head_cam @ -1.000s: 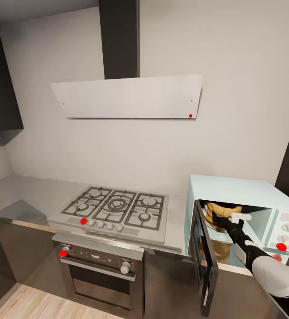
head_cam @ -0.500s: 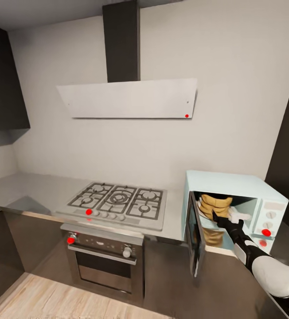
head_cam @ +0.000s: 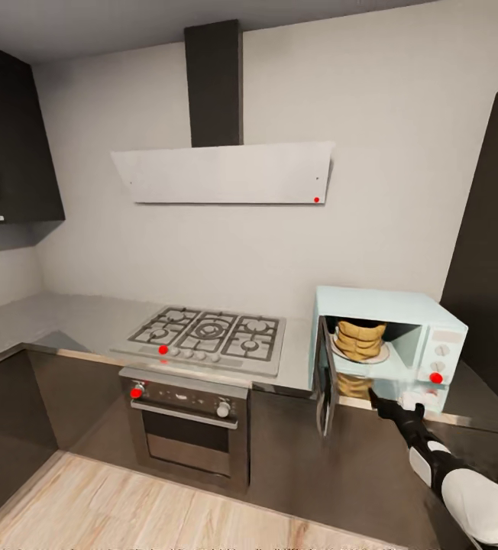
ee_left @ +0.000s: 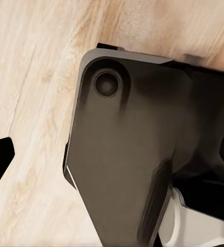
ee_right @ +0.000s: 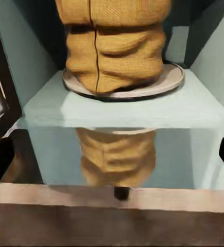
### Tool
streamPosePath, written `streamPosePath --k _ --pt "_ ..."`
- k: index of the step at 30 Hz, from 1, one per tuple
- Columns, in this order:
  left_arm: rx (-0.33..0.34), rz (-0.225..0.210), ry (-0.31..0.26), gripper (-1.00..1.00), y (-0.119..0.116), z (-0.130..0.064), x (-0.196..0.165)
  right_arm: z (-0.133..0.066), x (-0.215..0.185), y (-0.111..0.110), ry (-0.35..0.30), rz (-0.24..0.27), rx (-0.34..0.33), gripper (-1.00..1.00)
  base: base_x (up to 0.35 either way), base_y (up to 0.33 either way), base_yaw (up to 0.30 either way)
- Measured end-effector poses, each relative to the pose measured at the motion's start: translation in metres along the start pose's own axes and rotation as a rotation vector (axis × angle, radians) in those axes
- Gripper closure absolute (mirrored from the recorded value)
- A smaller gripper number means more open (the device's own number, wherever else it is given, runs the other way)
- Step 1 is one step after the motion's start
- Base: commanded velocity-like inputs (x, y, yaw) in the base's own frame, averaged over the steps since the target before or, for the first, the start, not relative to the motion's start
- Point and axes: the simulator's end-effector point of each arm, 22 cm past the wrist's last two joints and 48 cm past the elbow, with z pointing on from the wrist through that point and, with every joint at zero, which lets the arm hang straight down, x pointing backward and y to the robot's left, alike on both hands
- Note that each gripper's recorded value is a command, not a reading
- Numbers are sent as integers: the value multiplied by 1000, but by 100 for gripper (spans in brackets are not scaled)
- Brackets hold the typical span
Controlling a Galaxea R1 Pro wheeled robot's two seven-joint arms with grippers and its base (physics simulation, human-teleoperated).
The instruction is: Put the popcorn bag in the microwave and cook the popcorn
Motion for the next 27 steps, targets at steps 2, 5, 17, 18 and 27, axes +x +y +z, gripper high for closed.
streamPosePath --k 2,5,17,18,27 --pt "-1 0 -1 -100 0 0 -1 -15 31 -4 46 -7 3 -100 -13 2 0" --pt "-1 0 -2 -100 1 0 0 -45 85 -13 130 -20 9 -100 -4 1 0" --pt "-10 -2 -3 -100 7 0 -2 -192 271 1 483 15 -39 -100 0 0 0" --pt "-12 -2 -3 -100 9 0 -2 -208 284 -1 512 14 -38 -100 0 0 0" --pt "-31 -2 -92 -100 23 -2 -45 -397 403 -14 865 31 -31 -100 0 0 0"
